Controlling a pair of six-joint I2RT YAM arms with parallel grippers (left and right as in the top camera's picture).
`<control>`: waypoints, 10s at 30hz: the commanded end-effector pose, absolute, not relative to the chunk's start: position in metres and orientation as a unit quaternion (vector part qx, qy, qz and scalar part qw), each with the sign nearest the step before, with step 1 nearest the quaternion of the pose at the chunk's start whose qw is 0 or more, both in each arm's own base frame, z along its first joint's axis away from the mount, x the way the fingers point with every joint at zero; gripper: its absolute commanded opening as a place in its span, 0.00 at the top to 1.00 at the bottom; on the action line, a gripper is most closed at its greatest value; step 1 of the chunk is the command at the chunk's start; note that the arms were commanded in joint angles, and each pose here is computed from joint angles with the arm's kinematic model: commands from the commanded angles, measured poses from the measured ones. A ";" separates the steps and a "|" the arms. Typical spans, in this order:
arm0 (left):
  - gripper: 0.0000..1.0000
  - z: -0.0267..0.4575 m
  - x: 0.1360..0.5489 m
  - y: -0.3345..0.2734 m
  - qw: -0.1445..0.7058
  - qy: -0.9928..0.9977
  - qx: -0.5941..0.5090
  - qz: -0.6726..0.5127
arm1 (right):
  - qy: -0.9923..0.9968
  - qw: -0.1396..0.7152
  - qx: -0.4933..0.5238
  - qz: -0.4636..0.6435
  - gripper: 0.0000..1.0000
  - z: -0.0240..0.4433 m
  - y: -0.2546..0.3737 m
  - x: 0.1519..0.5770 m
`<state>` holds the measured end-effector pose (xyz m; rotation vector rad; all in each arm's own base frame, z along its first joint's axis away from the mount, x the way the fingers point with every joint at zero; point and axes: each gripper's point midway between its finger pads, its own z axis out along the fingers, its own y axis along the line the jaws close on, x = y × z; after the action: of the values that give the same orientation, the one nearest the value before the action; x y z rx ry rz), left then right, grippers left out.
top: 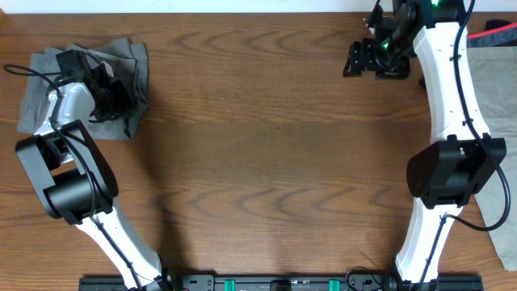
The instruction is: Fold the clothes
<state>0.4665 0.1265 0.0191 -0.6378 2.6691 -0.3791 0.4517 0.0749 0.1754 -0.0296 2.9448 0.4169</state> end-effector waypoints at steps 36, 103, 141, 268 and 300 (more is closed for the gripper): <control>0.02 0.305 0.361 0.040 0.380 0.904 -0.092 -0.175 | 0.967 0.227 -0.018 0.111 0.36 0.313 0.072 0.392; 0.02 0.285 0.251 -0.026 0.487 0.861 -0.027 -0.144 | 0.854 0.511 0.087 0.038 0.01 0.299 0.028 0.254; 0.02 0.285 0.251 -0.026 0.487 0.861 -0.027 -0.144 | 0.854 0.512 0.078 0.050 0.01 0.186 0.011 0.238; 0.02 0.139 0.244 0.011 0.644 0.730 -0.197 -0.117 | 0.727 0.678 0.088 0.060 0.01 0.157 -0.009 0.246; 0.02 0.137 0.244 0.007 0.650 0.755 -0.079 -0.040 | 0.727 0.678 0.088 0.060 0.01 0.157 -0.009 0.246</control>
<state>0.2440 0.0054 0.1543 -0.1856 1.6725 -0.1171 0.2464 -0.0050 0.1576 0.1952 1.6358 0.1611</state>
